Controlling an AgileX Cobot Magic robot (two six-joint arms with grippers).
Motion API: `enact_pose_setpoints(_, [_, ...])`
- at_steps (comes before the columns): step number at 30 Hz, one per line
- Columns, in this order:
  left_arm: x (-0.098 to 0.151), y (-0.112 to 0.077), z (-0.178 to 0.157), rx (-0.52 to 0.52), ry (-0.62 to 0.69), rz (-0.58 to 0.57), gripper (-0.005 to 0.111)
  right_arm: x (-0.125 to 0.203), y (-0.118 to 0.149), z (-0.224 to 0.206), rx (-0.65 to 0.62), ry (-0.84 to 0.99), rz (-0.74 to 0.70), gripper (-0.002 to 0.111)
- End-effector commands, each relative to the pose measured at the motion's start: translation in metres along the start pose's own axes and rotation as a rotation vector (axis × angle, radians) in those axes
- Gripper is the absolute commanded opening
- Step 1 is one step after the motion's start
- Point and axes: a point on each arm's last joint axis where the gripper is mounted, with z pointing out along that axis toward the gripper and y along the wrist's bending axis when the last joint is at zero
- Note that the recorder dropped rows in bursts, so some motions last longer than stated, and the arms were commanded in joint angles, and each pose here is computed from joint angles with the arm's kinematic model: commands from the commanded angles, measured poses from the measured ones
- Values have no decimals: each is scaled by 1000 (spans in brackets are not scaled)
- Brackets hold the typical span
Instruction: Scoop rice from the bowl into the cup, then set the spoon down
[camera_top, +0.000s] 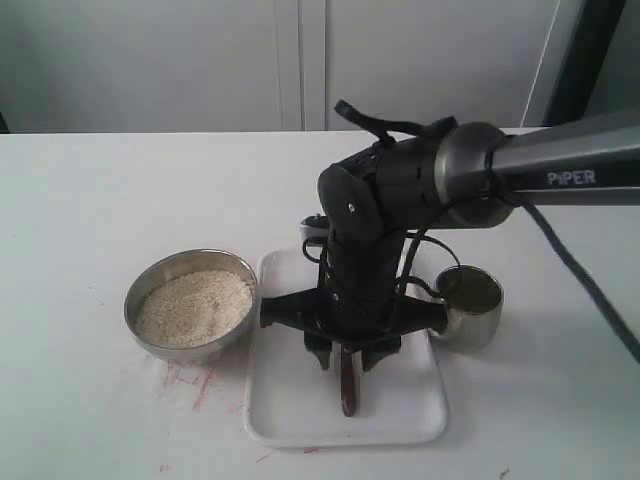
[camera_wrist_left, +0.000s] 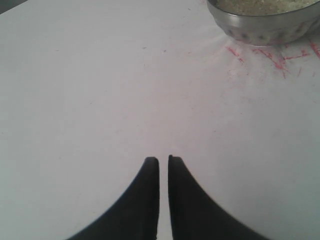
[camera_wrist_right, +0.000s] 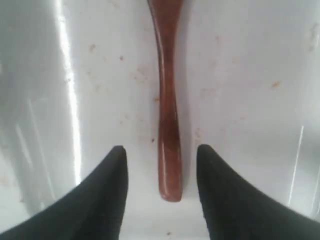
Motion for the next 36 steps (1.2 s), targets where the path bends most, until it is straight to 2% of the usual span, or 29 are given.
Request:
enact_pose_setpoints(1, [7, -2, 1, 21, 61, -10, 14, -3, 2, -36, -45, -70, -18, 42])
enact_pose_setpoints(8, [7, -2, 1, 21, 61, -10, 14, -3, 1, -95, -124, -195, -29, 42])
enact_pose_setpoints(12, [7, -2, 1, 21, 61, -10, 14, -3, -6, -135, -140, -327, -92, 39])
enact_pose_setpoints(16, [7, -2, 1, 21, 61, -10, 14, 2, -23, -177, -87, -498, -199, 22])
enact_pose_setpoints(20, [7, -2, 1, 21, 61, -10, 14, 12, -42, -216, -51, -653, -231, 3])
enact_pose_setpoints(25, [7, -2, 1, 21, 61, -10, 14, 33, -63, -262, -83, -811, -244, 0])
enact_pose_setpoints(30, [7, -2, 1, 21, 61, -10, 14, 79, -95, -303, -240, -1039, -254, 0])
enact_pose_setpoints(36, [7, -2, 1, 21, 61, -10, 14, 126, -126, -290, -323, -1219, -377, 0])
